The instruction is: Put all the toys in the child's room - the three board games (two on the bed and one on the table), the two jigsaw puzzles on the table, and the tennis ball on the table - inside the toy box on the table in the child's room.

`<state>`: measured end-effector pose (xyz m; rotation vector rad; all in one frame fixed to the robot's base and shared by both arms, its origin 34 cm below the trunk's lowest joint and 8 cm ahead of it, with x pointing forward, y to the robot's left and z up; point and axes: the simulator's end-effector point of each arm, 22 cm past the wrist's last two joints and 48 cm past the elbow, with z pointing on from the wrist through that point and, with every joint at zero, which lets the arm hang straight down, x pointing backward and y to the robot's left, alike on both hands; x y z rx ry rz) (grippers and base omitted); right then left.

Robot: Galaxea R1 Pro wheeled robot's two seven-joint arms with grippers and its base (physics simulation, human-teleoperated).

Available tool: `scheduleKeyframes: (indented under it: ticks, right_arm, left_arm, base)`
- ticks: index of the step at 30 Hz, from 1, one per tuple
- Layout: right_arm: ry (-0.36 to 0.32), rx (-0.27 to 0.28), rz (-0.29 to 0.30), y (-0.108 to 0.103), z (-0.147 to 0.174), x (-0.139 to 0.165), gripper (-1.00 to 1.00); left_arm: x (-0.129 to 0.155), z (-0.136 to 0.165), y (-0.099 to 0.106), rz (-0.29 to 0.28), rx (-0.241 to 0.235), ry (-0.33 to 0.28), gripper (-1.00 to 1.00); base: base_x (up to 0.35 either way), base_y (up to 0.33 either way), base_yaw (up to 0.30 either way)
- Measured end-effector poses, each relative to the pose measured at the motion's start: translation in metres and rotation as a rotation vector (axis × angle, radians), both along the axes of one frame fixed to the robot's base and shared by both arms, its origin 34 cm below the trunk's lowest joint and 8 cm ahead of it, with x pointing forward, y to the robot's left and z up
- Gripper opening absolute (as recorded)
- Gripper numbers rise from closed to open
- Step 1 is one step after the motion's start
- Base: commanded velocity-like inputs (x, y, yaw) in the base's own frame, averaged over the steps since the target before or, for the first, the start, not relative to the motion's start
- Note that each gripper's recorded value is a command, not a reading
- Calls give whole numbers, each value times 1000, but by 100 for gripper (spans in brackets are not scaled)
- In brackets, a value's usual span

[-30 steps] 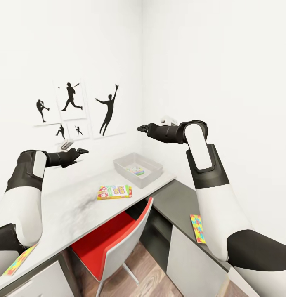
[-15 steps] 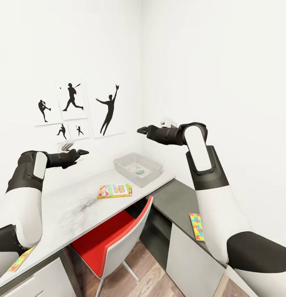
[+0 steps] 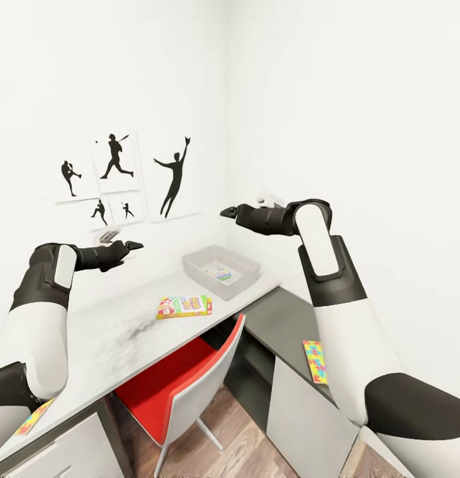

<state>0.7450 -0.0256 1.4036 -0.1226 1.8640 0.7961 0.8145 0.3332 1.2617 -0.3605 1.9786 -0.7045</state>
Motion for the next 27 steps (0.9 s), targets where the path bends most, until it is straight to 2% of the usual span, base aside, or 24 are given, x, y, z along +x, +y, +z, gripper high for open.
scheduleKeyframes:
  ticks: [10, 18, 27]
  right_arm:
    - [21, -5, 1, 1, -6, 1, 100]
    - [17, -6, 0, 1, -3, -2, 100]
    - [19, -6, 0, 1, -3, -2, 100]
  left_arm:
    - [-2, 5, 0, 0, -1, -7, 100]
    - [-4, 9, 0, 0, 0, -13, 100]
    - [-5, 9, 1, 1, 0, -13, 100]
  base:
    - [-164, 196, -222]
    - [-59, 273, -241]
    - [-6, 286, -67]
